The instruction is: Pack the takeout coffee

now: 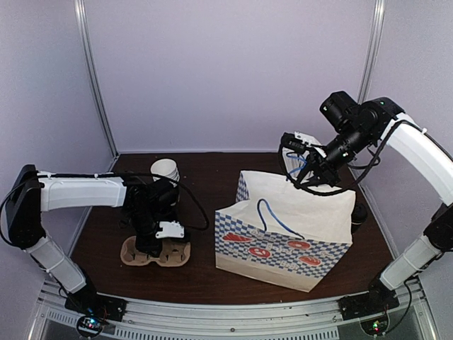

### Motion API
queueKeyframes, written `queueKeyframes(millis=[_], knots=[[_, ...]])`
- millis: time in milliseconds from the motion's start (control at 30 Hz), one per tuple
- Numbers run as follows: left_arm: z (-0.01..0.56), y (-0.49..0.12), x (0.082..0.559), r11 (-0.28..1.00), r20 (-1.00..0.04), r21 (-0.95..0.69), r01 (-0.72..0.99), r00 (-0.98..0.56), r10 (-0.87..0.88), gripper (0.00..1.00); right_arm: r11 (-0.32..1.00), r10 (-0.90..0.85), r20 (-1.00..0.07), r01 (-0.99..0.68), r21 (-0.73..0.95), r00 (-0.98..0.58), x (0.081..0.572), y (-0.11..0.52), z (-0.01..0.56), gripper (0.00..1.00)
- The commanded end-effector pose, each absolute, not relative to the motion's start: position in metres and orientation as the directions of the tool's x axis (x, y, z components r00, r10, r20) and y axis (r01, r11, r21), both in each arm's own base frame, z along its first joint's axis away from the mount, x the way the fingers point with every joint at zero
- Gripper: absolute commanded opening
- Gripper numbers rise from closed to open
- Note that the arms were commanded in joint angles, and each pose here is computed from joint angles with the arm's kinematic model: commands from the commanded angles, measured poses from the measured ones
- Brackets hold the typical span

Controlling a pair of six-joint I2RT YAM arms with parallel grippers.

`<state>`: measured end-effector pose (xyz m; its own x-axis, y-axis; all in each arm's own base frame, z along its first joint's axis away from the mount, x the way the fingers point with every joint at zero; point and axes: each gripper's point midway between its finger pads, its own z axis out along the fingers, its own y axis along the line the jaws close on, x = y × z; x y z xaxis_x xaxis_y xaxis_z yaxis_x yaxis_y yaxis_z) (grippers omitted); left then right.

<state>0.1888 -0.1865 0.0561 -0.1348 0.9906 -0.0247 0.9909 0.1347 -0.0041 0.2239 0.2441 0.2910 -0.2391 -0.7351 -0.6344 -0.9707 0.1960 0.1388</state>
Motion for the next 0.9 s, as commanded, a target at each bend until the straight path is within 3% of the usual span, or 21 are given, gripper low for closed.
queueKeyframes(millis=[0, 467, 667, 867], knots=[[0.047, -0.187, 0.193, 0.118, -0.031, 0.007, 0.993, -0.118, 0.993, 0.4, 0.196, -0.728, -0.637, -0.968, 0.159, -0.252, 0.226, 0.246, 0.288, 0.0], [0.046, -0.189, 0.198, 0.144, -0.012, 0.009, 0.989, -0.144, 0.989, 0.31, 0.194, -0.729, -0.635, -0.967, 0.165, -0.255, 0.223, 0.245, 0.286, 0.0], [0.087, -0.188, 0.21, 0.25, -0.03, 0.079, 0.965, -0.248, 0.968, 0.26, 0.196, -0.73, -0.636, -0.968, 0.157, -0.25, 0.222, 0.243, 0.288, 0.0], [0.142, -0.191, 0.216, 0.323, -0.13, 0.142, 0.936, -0.306, 0.943, 0.23, 0.19, -0.726, -0.64, -0.968, 0.162, -0.25, 0.224, 0.246, 0.288, 0.0]])
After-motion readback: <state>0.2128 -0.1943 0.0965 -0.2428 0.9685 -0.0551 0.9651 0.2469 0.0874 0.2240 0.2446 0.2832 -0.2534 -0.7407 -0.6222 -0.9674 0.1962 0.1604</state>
